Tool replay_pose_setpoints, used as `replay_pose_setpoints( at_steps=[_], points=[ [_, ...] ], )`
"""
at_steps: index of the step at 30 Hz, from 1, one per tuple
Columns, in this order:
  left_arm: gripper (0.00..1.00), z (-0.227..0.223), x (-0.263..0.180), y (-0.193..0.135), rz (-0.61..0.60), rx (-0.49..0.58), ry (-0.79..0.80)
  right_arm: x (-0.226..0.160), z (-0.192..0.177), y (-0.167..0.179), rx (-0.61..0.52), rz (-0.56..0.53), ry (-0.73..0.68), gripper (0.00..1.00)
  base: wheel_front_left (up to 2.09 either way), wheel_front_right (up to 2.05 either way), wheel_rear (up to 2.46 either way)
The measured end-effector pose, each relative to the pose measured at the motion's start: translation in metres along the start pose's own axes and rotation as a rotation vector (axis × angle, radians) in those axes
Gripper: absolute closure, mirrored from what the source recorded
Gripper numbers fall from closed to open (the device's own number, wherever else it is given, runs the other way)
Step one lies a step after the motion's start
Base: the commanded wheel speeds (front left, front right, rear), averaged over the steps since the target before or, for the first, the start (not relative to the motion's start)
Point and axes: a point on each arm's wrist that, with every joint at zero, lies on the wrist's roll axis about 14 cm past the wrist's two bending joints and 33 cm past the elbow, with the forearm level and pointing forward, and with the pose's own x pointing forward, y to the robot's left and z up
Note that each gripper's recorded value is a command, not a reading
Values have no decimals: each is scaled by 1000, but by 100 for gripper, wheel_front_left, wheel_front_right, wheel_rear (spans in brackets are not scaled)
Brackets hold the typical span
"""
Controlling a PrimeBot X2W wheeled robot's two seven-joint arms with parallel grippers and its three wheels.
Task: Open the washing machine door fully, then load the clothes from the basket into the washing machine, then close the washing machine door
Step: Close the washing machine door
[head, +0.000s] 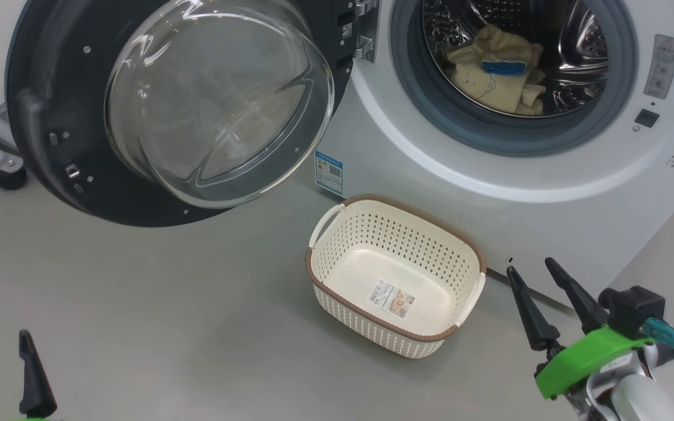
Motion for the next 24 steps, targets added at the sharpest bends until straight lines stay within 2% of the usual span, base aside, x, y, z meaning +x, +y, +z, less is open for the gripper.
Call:
replay_pose_setpoints(
  at_steps=[4, 7, 12, 16, 20, 24],
  points=[
    [0, 0, 0, -3, -19, 1, 0, -2, 0, -2, 1, -9, 1, 0, 0, 0, 0],
    [100, -3, 0, -5, -32, 10, 9, -2, 2, -4, 0, -15, -5, 0, 0, 0, 0],
    [100, 1, 11, -14, -87, 9, 0, -10, -4, -10, 9, -41, 9, 0, 0, 0, 0],
    [100, 15, 31, -17, -111, -40, -30, -13, -9, -14, 20, -56, 18, 0, 0, 0, 0],
    [100, 30, 57, -15, -87, -155, -61, -15, -15, -21, 31, -70, 25, 0, 0, 0, 0],
    [100, 36, 84, -8, -24, -367, -57, -19, -24, -31, 41, -91, 45, 0, 0, 0, 0]
  ],
)
